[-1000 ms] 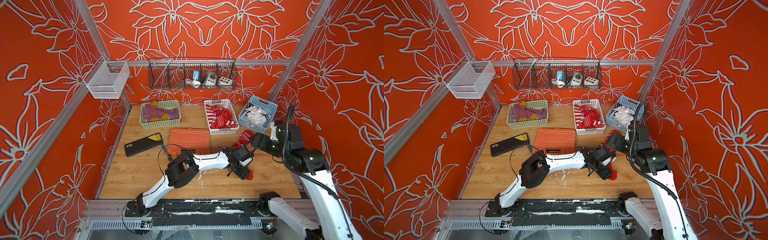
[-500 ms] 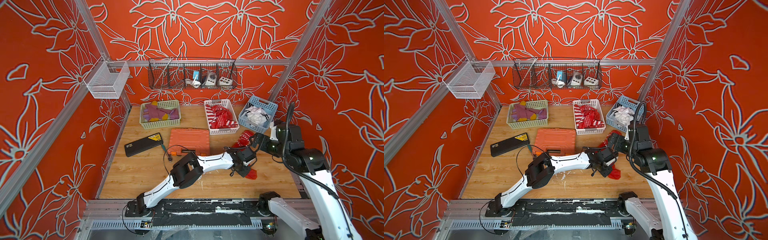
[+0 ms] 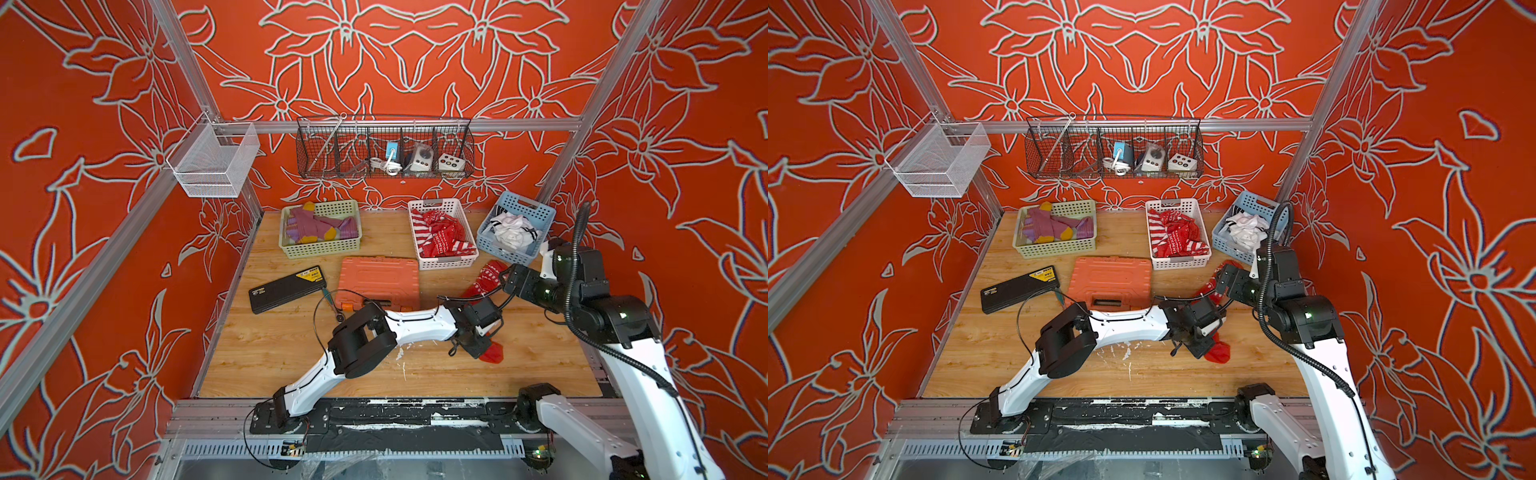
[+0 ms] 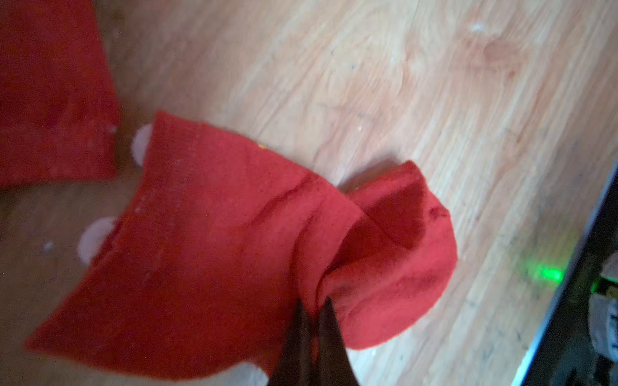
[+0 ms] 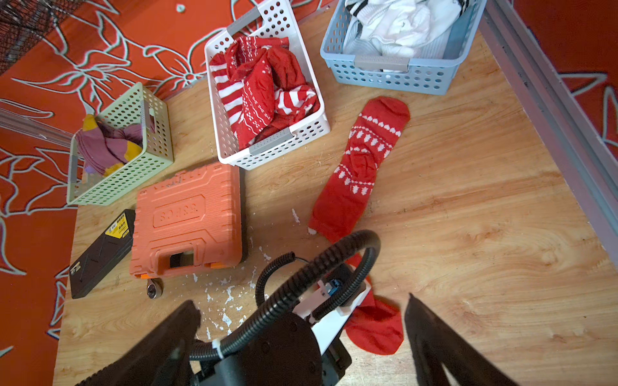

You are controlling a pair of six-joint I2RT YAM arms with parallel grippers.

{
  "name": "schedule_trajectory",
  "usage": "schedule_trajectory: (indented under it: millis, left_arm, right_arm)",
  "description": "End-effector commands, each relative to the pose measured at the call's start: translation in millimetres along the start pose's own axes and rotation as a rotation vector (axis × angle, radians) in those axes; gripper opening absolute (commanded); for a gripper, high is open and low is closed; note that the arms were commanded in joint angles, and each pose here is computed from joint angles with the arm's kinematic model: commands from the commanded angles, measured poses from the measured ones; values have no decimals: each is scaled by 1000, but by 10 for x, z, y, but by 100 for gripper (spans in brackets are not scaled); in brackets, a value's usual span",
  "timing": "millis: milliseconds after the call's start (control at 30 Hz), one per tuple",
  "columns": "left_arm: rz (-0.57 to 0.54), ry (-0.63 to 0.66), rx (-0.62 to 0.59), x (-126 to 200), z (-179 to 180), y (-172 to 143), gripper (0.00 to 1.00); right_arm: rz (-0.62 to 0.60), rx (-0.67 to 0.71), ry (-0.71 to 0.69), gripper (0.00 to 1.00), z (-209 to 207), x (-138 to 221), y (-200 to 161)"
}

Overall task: Sort the socks into the basket by color
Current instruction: Pick up the sock from the center of the board, then place the sock in the bin.

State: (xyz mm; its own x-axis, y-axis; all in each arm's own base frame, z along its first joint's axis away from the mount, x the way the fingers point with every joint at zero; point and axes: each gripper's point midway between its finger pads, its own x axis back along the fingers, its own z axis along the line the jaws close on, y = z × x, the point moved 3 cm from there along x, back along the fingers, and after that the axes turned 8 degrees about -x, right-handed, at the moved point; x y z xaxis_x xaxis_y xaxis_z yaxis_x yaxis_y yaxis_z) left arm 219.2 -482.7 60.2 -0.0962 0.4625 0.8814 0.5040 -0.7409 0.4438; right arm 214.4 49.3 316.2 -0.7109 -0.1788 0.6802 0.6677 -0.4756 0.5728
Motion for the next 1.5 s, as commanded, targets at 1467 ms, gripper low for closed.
schedule_trajectory:
  millis: [1467]
  left_arm:
    - [-573, 48, 355, 1601, 3215, 1287, 0]
  right_arm:
    - [34, -24, -58, 97, 95, -795, 587]
